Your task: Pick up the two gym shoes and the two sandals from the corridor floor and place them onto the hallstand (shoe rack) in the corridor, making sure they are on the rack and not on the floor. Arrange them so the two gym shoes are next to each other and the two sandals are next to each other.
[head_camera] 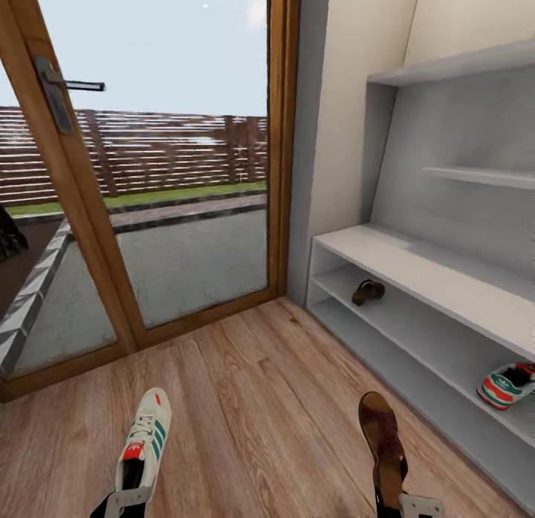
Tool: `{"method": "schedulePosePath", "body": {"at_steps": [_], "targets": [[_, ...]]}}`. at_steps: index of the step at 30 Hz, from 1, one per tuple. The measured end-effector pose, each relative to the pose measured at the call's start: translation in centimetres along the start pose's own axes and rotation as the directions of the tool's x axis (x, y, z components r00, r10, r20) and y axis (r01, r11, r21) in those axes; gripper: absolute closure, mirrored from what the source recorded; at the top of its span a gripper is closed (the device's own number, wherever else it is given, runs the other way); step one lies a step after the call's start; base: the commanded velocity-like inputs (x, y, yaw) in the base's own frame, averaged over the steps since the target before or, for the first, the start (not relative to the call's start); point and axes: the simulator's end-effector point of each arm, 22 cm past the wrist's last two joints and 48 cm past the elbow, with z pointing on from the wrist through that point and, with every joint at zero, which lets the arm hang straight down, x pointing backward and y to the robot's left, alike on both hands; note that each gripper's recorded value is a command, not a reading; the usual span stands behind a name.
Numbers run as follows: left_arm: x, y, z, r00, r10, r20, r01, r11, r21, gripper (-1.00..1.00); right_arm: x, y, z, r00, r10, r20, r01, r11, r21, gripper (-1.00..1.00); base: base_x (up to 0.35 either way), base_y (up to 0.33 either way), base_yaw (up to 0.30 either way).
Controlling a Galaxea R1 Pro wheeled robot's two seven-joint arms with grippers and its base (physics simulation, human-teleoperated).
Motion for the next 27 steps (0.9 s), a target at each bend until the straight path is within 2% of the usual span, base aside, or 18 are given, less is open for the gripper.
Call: {"method": "schedulePosePath", "body": {"at_steps": [7,24,27], "targets": [[0.01,0.0,-0.01,1.0,0.0,0.0,0.0,1.0,0.0,1.0,0.0,-0.01,0.0,1.0,0.0,0.0,0.0,1.0,0.0,1.0,0.001,0.083,-0.263],[0.07,-0.01,-0.03,1.0,0.0,-0.001,0.0,1.0,0.0,1.0,-0.01,-0.01,0.0,1.0,0.0,0.0,0.0,1.0,0.0,1.0,0.0,0.005,-0.263],[0.04,0.01,-0.02,1.0,0.0,-0.001,0.0,1.0,0.0,1.0,0.02,0.01,-0.01,1.0,0.0,0.0,0.0,1.0,0.0,1.0,0.0,0.204,-0.263]]}}
